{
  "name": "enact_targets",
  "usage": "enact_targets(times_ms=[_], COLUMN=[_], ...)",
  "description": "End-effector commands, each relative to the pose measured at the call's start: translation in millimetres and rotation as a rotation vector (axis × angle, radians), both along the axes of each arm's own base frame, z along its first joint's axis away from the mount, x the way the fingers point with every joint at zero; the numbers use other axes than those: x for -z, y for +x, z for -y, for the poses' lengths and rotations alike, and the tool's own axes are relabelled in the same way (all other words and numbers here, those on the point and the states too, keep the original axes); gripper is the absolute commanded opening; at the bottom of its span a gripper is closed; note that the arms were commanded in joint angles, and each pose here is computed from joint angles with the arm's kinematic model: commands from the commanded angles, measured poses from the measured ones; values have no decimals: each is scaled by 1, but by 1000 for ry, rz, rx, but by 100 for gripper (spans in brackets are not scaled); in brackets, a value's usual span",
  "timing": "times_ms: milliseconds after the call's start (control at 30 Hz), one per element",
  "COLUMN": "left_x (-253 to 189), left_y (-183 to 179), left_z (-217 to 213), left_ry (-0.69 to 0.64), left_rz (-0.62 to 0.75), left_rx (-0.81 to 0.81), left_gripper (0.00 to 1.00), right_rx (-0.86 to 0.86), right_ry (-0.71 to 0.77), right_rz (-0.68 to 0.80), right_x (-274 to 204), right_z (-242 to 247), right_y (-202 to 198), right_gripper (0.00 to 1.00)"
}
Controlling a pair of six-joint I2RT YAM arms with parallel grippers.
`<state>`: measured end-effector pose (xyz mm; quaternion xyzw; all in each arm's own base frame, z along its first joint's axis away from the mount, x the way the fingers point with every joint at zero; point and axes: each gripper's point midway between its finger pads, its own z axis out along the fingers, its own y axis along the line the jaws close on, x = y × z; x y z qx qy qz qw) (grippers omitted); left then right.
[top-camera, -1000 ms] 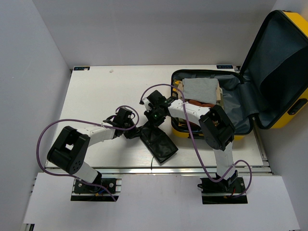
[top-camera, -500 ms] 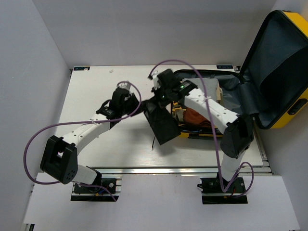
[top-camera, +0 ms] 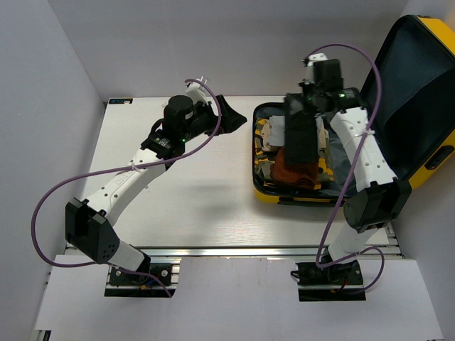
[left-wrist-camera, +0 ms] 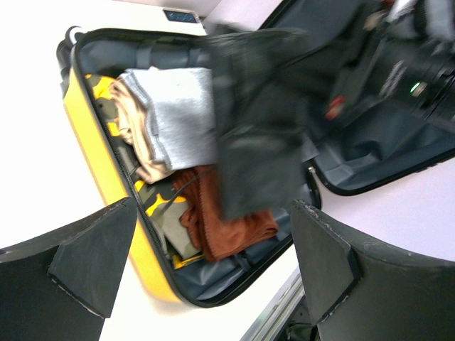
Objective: Pack the luggage
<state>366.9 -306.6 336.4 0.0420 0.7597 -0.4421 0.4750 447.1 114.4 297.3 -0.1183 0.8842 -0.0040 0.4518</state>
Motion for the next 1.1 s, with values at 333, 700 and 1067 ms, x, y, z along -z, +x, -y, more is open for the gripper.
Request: enact_targets(times_ms=[333,700,1067], left_x=[111,162,178], left_y=[39,59,68], left_z=[-3,36,51], left_ry=[257,301,276], left_rz=[-229,-319,-326], left_rx=[-39,95,148], left_gripper=[98,98,98], right_rx=[301,168,20], right_ry=[-460,-598,-341], right_rz=[-17,-271,-314], right_x=[-36,71,133], right_z=[196,216,180], right_y=[2,25,63], right_gripper=[0,0,0])
